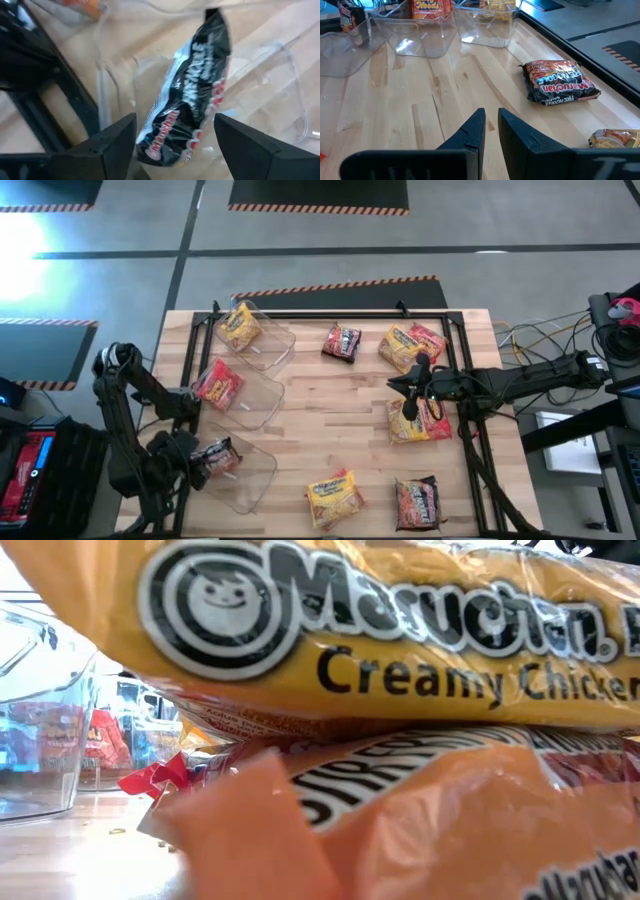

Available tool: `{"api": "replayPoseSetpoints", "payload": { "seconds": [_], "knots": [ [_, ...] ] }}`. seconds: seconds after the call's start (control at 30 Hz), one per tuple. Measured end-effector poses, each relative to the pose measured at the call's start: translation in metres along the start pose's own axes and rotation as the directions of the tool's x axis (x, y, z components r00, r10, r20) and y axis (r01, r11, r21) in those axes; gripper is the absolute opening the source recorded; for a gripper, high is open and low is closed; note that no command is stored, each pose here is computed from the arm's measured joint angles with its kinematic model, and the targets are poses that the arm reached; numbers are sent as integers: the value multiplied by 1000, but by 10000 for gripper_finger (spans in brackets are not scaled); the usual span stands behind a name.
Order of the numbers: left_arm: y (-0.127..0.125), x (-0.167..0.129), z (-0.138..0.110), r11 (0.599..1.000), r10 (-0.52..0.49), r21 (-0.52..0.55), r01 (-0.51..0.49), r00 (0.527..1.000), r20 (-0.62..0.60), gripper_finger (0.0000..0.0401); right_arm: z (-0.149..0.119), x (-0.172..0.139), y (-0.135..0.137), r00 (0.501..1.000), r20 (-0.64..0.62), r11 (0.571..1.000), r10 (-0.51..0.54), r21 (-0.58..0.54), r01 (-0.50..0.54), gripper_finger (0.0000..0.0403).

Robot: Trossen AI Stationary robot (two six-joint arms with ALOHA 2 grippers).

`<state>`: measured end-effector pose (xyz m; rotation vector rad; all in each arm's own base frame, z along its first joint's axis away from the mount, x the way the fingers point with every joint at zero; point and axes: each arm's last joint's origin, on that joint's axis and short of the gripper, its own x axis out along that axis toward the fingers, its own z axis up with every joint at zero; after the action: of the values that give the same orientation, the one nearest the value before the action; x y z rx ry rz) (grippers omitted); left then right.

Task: Sort Maruchan noodles
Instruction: Put the noodles pack into the bottom transparent bin, then put the yellow noodles pack into the top transparent bin

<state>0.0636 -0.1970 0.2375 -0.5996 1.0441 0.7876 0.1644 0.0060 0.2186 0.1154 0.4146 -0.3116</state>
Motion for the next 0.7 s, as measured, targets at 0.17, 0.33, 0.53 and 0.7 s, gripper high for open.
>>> {"api": "replayPoseSetpoints", "payload": {
  "seconds": [0.17,0.33,0.53,0.7],
  "knots": [
    [-5,-2,5,997,-56,47,53,997,55,250,0,0,0,1000,0,1000,0,0,0,43],
    [-20,4,12,984,-124,134,115,990,63,250,0,0,0,1000,0,1000,0,0,0,43],
    [-43,12,25,956,-199,230,184,979,45,250,0,0,0,1000,0,1000,0,0,0,43],
    [-63,16,36,909,-301,317,269,952,58,250,0,0,0,1000,0,1000,0,0,0,43]
  ]
}}
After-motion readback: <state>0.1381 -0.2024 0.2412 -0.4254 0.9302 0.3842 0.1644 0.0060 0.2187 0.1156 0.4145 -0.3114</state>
